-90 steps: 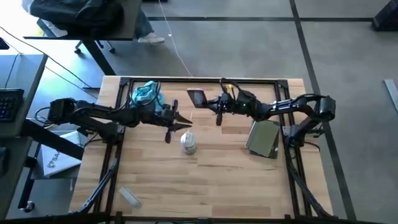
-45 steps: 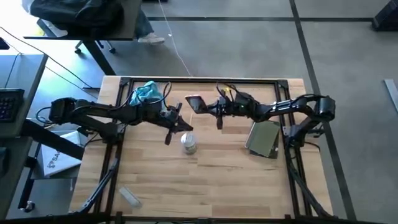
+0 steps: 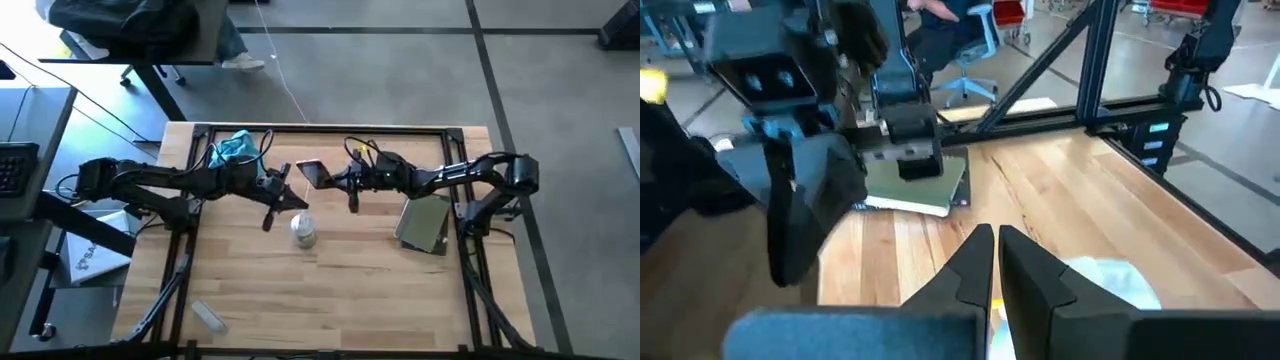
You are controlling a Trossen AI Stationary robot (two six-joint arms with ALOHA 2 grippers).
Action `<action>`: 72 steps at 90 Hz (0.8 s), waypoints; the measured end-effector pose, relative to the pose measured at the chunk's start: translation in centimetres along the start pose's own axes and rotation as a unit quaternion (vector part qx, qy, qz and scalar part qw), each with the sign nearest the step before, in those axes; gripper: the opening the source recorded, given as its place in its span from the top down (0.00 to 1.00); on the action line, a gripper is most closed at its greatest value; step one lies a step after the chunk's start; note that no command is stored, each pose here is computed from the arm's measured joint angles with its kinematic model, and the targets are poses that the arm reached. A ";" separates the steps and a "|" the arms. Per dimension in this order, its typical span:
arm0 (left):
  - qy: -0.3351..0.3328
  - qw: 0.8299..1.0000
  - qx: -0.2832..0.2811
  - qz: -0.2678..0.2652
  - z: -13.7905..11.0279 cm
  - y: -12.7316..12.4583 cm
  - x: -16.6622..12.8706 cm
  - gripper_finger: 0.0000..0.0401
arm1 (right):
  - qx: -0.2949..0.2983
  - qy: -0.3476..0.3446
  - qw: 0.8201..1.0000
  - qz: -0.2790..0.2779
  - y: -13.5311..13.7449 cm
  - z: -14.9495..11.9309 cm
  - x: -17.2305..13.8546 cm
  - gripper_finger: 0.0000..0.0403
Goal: Apply microfiber cloth
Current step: Spray the back and front of the pink cellphone using the blue spray bottle
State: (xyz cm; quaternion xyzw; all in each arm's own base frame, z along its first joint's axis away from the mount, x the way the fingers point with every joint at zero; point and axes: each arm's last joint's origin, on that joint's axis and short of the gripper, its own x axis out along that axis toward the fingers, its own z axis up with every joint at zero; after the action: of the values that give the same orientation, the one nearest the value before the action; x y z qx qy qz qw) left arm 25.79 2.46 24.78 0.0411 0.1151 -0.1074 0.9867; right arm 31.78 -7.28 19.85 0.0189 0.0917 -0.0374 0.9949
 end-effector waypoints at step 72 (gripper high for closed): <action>0.033 0.999 0.024 -0.007 -0.6 -0.1 0.0 1.00 | -0.003 -0.008 1.000 -0.022 -0.1 0.2 0.0 1.00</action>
State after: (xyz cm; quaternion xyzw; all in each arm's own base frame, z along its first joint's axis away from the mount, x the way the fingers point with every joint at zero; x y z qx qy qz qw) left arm 25.62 2.43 24.17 0.0673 0.1451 -0.1152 0.9804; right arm 31.79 -7.42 20.00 0.0133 0.0843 -0.0589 0.9946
